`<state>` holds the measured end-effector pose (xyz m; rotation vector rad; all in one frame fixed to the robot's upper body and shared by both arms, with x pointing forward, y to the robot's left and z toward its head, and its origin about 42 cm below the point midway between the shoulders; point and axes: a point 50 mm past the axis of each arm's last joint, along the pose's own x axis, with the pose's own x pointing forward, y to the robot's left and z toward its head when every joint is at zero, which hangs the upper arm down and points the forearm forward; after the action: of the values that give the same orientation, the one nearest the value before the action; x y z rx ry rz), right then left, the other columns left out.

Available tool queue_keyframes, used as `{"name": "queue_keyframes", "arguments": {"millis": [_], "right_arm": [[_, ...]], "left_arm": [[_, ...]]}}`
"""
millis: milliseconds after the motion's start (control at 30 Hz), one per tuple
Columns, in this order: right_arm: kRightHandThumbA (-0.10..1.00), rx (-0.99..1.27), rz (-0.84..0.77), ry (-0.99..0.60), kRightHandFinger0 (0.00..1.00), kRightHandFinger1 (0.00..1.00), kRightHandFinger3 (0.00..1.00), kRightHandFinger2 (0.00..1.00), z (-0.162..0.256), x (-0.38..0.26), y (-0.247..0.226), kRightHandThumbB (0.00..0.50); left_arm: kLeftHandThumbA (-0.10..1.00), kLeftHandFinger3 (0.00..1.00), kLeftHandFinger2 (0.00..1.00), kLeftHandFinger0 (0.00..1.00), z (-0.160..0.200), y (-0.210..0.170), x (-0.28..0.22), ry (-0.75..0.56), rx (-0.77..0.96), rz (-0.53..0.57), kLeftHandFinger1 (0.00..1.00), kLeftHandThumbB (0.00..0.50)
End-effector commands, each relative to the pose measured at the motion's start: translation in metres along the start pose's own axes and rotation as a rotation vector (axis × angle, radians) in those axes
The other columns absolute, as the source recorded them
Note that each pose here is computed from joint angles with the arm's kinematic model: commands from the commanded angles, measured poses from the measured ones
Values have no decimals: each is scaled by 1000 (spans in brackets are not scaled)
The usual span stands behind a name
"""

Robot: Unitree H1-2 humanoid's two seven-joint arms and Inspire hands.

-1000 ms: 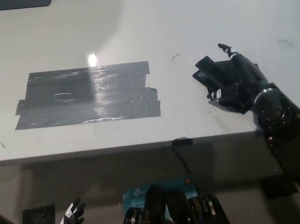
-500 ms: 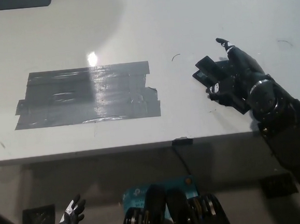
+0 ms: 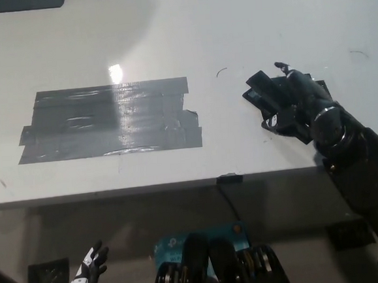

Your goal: A stapler is kept on the black spot marked on the desk infront of the robot. The robot picks up the stapler using its right hand and passes it to a person

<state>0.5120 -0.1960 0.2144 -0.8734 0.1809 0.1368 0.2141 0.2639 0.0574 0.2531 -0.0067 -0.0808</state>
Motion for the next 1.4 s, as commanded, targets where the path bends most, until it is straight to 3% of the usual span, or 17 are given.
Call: {"name": "queue_keyframes", "arguments": {"millis": [0,167,200,233,267,300,333,367,400,433,500,633,767,933,1000,1133,1367], "right_arm": [[1000,-39,-7,4,1000,1000,1000,1000,20,11,-28,359],[974,-56,0,65,1000,1000,1000,1000,20,17,-35,363],[767,-62,11,74,984,1000,1000,1000,22,19,-38,304],[525,-82,8,67,833,914,1000,973,23,19,-39,301],[297,-76,-2,56,539,605,750,679,22,18,-40,292],[137,-60,-28,26,324,345,444,375,23,16,-40,290],[-23,-49,-47,8,17,68,236,171,23,15,-39,308],[-90,-36,-82,-25,1,13,173,104,23,13,-38,298],[-100,-25,-116,-57,0,69,194,176,24,12,-37,295],[-100,-17,-139,-67,0,156,260,314,25,11,-36,269],[-100,-10,-195,-107,4,336,529,594,28,9,-35,231],[-100,10,-280,-163,9,421,855,793,37,4,-37,191],[-100,27,-326,-194,14,449,946,827,43,0,-38,160],[-100,79,-365,-225,22,470,954,825,41,-4,-40,137],[-100,216,-339,-216,28,519,933,823,39,-5,-42,119],[-100,558,-296,-214,0,425,866,827,41,-12,-57,122],[-100,606,-302,-260,12,469,818,831,53,-16,-72,155]], "left_arm": [[1000,1000,1000,1000,3,6,-1,-36,27,0,1000,191],[1000,1000,1000,1000,2,5,2,-44,5,-7,1000,165],[1000,1000,1000,1000,2,5,2,-43,7,-10,1000,172],[1000,1000,1000,1000,2,5,2,-38,13,-8,1000,183],[1000,1000,1000,1000,2,4,2,-37,13,-7,1000,181],[1000,1000,1000,1000,2,4,2,-42,16,-3,1000,183],[1000,1000,1000,1000,2,4,3,-44,16,-3,1000,183],[1000,1000,1000,1000,2,4,3,-44,12,-5,1000,185],[1000,1000,1000,1000,2,4,4,-45,9,-6,1000,185],[1000,1000,1000,1000,3,4,5,-46,11,-4,1000,186],[1000,1000,1000,1000,4,5,7,-47,15,-6,1000,171],[1000,1000,1000,1000,5,5,12,-34,16,-11,1000,145],[1000,1000,1000,1000,4,6,15,-36,13,-7,1000,105],[1000,1000,1000,1000,4,6,18,-44,10,5,1000,90],[1000,1000,1000,1000,5,7,20,-54,11,1,1000,70],[1000,1000,1000,1000,5,7,24,-59,5,3,1000,66],[1000,1000,1000,1000,4,7,27,-61,1,7,1000,73]]}}
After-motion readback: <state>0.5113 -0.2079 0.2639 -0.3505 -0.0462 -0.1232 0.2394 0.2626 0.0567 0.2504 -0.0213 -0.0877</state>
